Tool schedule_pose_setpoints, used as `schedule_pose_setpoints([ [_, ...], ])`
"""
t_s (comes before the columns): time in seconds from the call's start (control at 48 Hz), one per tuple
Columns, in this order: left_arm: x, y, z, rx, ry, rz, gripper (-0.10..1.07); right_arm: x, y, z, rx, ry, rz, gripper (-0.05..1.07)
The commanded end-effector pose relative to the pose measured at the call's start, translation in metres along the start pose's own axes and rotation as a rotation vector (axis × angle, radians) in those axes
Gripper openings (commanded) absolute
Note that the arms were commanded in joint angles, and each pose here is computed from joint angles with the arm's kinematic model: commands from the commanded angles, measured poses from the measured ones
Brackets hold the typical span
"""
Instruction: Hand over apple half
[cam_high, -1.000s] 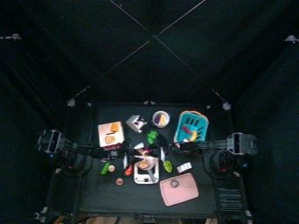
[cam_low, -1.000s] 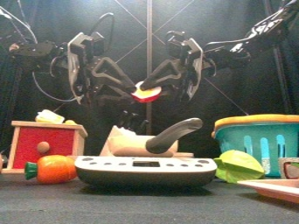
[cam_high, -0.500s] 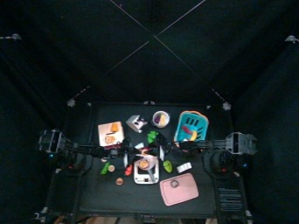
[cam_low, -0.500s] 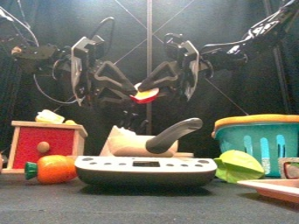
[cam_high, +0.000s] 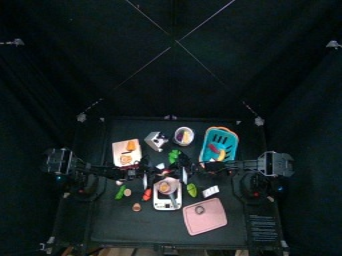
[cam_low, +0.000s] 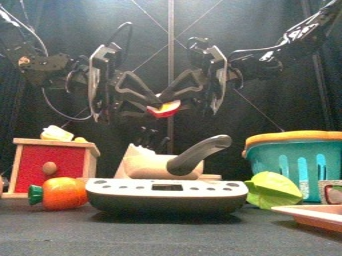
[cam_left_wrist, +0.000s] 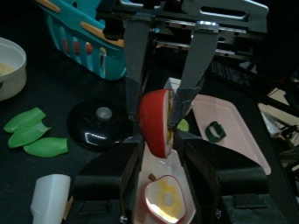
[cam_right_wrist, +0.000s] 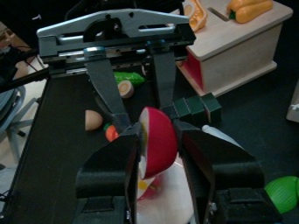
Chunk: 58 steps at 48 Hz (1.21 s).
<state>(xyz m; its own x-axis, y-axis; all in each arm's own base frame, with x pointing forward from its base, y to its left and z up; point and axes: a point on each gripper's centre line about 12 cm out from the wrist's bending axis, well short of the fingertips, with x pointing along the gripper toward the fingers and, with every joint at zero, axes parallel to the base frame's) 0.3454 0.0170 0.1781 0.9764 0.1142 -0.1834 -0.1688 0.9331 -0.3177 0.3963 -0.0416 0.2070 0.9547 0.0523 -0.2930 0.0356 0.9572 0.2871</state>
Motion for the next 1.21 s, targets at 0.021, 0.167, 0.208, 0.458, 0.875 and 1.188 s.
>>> schedule_pose_setpoints([
  [0.021,0.0044,-0.0042,0.0142,-0.001,-0.052,-0.013,0.74,-0.001,0.0042,0.013,-0.011,-0.035,0.012,0.59],
  [0.167,0.0044,-0.0042,0.0142,-0.001,-0.052,-0.013,0.74,-0.0007,0.004,0.0125,-0.011,-0.034,0.011,0.59],
  [0.208,0.0044,-0.0042,0.0144,-0.001,-0.053,-0.014,0.74,-0.0008,0.0043,0.0136,-0.011,-0.037,0.012,0.59],
  [0.458,0.0042,-0.004,0.0137,-0.001,-0.05,-0.013,0.74,-0.0007,0.004,0.0125,-0.011,-0.034,0.011,0.59],
  [0.875,-0.0051,-0.005,0.0105,0.003,-0.034,-0.018,0.76,-0.0009,0.0035,0.0145,0.017,-0.043,0.005,0.59],
  [1.188,-0.0047,-0.0052,0.0121,0.004,-0.039,-0.019,0.76,-0.0007,0.0032,0.0133,0.014,-0.04,0.005,0.59],
])
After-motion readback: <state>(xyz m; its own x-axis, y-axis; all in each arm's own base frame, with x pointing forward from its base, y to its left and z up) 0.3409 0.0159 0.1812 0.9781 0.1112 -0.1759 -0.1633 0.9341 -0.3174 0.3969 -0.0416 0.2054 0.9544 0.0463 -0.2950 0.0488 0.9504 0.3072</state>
